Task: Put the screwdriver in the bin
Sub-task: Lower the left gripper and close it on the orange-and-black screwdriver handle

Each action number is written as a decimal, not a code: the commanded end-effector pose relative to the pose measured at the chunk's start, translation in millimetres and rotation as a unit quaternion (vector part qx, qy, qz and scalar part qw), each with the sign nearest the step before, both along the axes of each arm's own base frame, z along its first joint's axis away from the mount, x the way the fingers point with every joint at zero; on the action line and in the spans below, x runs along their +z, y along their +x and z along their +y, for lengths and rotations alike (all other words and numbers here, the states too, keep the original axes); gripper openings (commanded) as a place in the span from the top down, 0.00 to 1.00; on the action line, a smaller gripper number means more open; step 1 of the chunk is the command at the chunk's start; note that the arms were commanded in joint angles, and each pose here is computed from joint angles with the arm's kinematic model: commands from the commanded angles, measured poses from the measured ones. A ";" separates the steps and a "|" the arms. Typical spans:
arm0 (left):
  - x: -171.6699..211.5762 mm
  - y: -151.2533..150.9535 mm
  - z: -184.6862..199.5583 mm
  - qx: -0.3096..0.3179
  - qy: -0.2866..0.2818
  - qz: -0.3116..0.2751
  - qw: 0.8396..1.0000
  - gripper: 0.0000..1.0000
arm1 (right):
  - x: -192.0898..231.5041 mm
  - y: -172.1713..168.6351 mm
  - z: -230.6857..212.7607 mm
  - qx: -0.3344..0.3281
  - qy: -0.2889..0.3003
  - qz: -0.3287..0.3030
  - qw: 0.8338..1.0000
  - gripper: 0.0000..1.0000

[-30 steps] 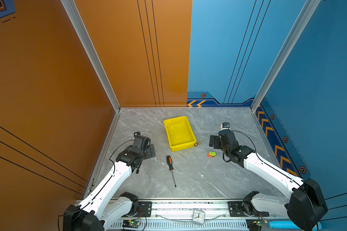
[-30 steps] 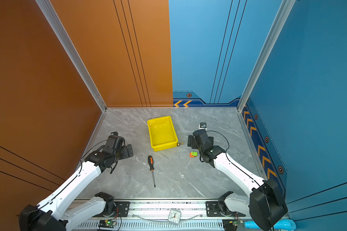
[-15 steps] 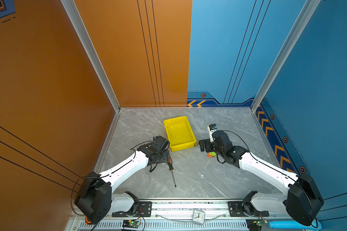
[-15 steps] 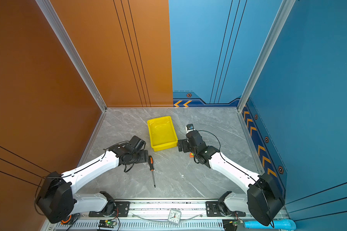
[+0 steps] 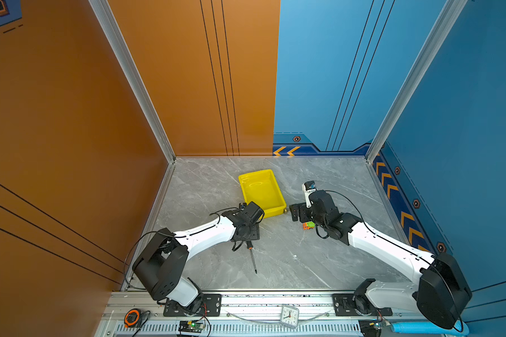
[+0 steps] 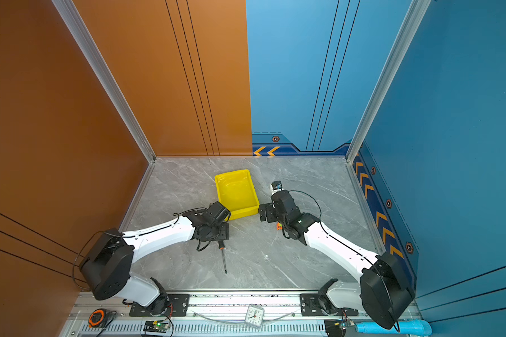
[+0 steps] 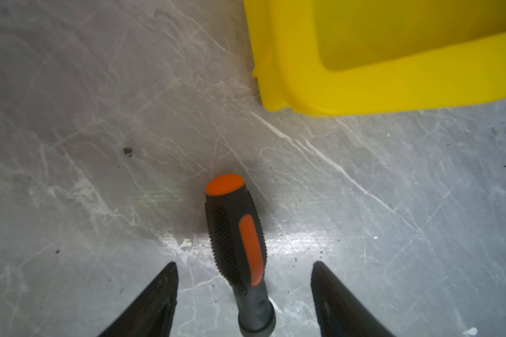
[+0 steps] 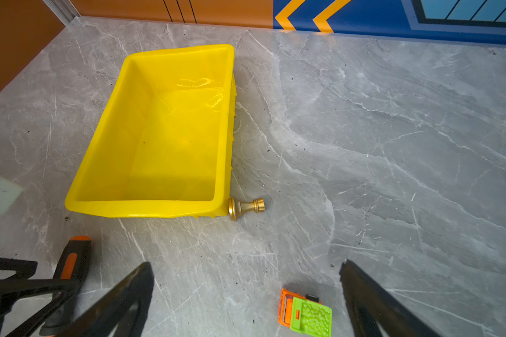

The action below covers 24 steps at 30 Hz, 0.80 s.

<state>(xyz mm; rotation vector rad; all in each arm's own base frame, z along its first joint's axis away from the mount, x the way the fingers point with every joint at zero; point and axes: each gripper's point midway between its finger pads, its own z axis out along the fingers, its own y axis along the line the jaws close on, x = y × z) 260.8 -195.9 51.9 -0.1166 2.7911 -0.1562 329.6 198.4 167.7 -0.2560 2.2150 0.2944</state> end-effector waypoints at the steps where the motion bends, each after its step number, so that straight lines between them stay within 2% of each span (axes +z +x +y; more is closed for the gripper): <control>1: 2.4 7.4 -4.6 0.008 0.006 -0.012 1.000 0.29 | 4.6 -0.9 -5.5 0.000 -0.004 -0.014 1.000 0.00; 15: -28.6 -6.1 -1.9 0.013 0.049 0.021 0.999 0.48 | -2.6 1.3 -16.5 -0.011 0.003 -0.007 1.000 0.00; 24: -38.4 -14.9 7.2 0.015 0.084 0.042 0.996 0.67 | -1.0 2.0 -20.8 -0.019 0.000 -0.011 1.000 0.00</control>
